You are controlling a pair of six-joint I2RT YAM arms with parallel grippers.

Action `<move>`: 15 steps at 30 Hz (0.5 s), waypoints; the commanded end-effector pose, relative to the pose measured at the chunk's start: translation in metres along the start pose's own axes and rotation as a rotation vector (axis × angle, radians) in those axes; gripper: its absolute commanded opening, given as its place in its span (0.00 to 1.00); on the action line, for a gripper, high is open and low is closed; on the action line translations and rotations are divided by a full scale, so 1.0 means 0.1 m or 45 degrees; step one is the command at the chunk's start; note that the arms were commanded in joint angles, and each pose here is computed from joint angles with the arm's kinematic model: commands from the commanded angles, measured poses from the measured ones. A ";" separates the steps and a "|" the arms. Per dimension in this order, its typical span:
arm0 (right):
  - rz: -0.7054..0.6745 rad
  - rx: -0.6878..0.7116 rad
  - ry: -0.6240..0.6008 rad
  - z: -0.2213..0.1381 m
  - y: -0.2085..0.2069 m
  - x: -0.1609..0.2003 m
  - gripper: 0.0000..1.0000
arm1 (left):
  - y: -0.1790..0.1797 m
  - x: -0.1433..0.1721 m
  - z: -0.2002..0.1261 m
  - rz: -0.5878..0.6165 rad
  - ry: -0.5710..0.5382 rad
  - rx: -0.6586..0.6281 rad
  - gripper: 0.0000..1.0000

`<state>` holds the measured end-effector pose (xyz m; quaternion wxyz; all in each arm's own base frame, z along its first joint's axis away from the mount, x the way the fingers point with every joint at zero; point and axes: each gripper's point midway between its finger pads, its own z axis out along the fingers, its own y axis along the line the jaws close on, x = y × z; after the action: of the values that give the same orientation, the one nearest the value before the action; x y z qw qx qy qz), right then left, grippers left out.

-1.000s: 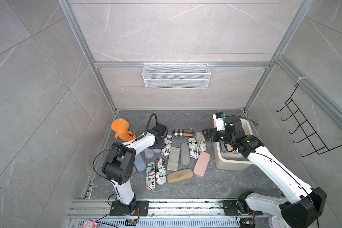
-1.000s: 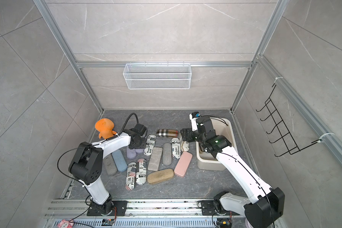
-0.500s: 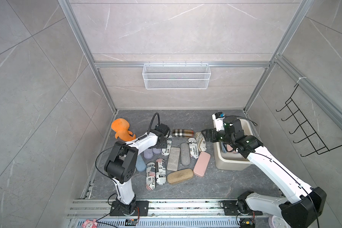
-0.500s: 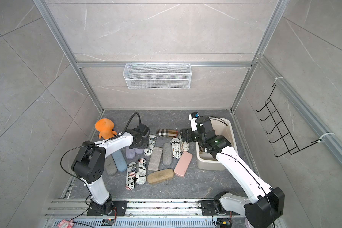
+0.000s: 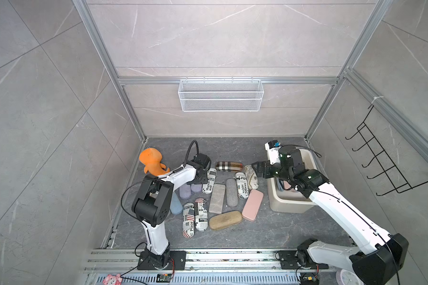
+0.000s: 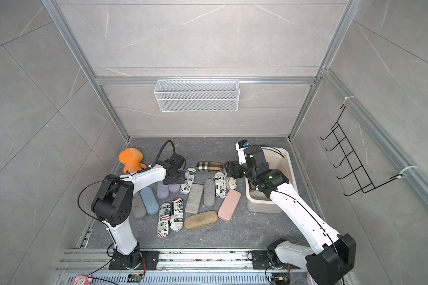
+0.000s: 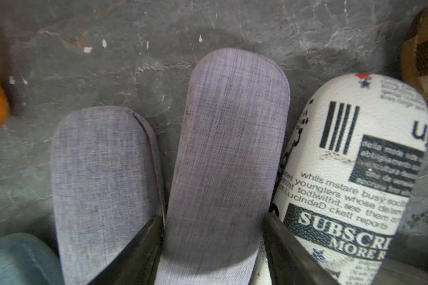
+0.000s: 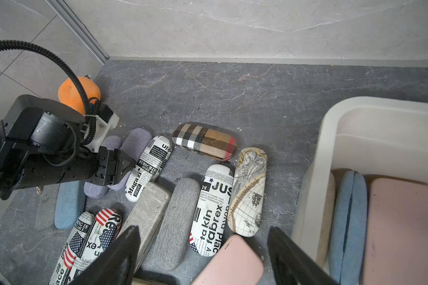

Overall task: Put the glasses cases into the storage boxes
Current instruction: Pick up the glasses case at the center of the board.

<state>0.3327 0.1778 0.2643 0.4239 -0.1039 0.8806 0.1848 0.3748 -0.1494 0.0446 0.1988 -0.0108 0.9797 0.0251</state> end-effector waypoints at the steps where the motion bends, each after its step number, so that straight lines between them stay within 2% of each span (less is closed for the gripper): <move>1: 0.002 0.000 0.032 0.04 0.01 0.07 0.84 | 0.01 0.27 0.01 0.046 0.105 0.048 0.68; 7: -0.002 -0.015 0.047 0.05 0.05 0.09 0.84 | -0.06 0.38 0.00 0.074 0.144 0.078 0.73; 15: -0.009 -0.008 0.043 0.04 0.06 0.10 0.84 | -0.05 0.46 0.10 0.074 0.176 0.051 0.70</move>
<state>0.3308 0.1830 0.2621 0.4198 -0.1103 0.8813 0.1868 0.3464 -0.1483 0.0211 0.1492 0.0058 0.9886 0.0196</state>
